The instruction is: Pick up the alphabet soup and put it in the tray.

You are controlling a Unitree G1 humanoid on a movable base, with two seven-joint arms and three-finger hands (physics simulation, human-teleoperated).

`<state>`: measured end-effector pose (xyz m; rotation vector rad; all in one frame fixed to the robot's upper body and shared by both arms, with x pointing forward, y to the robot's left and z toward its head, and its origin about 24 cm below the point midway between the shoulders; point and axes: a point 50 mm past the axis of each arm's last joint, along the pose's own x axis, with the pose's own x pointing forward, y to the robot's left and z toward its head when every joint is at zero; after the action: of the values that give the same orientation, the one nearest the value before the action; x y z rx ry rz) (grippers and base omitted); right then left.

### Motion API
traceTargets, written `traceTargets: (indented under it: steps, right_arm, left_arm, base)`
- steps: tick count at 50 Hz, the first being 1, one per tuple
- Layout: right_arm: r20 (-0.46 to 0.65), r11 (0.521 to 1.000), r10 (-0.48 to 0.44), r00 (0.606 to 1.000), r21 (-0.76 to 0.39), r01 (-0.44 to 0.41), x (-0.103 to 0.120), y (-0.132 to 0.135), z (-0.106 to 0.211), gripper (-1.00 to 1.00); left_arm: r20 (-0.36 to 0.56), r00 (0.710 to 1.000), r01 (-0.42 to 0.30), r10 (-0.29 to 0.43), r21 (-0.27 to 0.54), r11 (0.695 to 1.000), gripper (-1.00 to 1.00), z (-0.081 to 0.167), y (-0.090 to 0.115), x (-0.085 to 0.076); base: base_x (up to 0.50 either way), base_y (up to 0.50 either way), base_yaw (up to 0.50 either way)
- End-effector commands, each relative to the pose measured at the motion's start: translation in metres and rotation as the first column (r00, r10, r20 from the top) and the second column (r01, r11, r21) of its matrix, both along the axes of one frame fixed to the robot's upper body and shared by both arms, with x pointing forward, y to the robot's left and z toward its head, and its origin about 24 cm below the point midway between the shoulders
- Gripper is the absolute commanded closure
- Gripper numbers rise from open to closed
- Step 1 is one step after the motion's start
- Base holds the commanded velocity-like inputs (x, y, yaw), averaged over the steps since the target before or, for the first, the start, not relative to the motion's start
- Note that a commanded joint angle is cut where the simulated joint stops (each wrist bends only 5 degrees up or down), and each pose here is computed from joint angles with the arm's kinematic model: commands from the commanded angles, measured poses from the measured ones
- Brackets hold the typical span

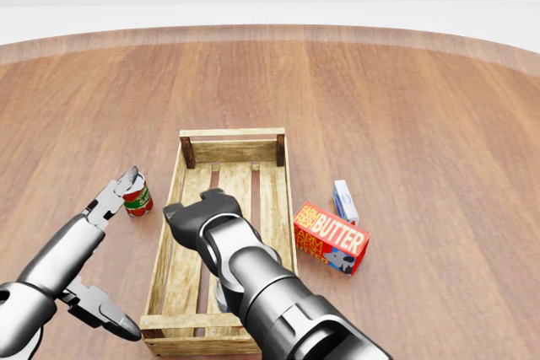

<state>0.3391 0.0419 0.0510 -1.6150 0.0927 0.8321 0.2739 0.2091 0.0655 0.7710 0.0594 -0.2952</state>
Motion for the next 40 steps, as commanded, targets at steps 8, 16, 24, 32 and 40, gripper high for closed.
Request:
traceTargets:
  steps: [8, 16, 24, 32, 40]
  right_arm:
    - [0.115, 0.985, -0.019, 0.993, 0.175, -0.002, 0.017, 0.001, 0.048, -0.95]
    - [0.145, 0.962, -0.046, 0.988, 0.275, 0.005, 0.021, -0.013, 0.07, -0.95]
    - [0.138, 0.919, -0.106, 0.985, 0.391, 0.044, 0.02, -0.045, 0.085, -0.95]
    - [0.111, 0.863, -0.177, 0.978, 0.495, 0.1, 0.019, -0.076, 0.094, -0.95]
    - [0.109, 0.807, -0.244, 0.964, 0.574, 0.139, 0.023, -0.105, 0.1, -0.95]
  left_arm:
    - [-0.001, 1.0, 0.011, -0.011, 0.004, 1.0, -1.0, 0.0, -0.003, -0.001]
    - [0.018, 1.0, 0.026, -0.026, -0.001, 1.0, -1.0, 0.005, -0.007, 0.0]
    - [0.017, 0.999, 0.028, -0.028, 0.006, 1.0, -1.0, 0.003, -0.01, 0.001]
    - [0.022, 0.999, 0.031, -0.031, 0.006, 0.999, -1.0, 0.003, -0.013, 0.0]
    - [0.014, 1.0, 0.019, -0.019, 0.005, 1.0, -1.0, 0.001, -0.01, -0.002]
  base:
    - [0.0, 0.0, 0.0]
    - [0.0, 0.0, 0.0]
    - [0.0, 0.0, 0.0]
    - [0.0, 0.0, 0.0]
    - [0.0, 0.0, 0.0]
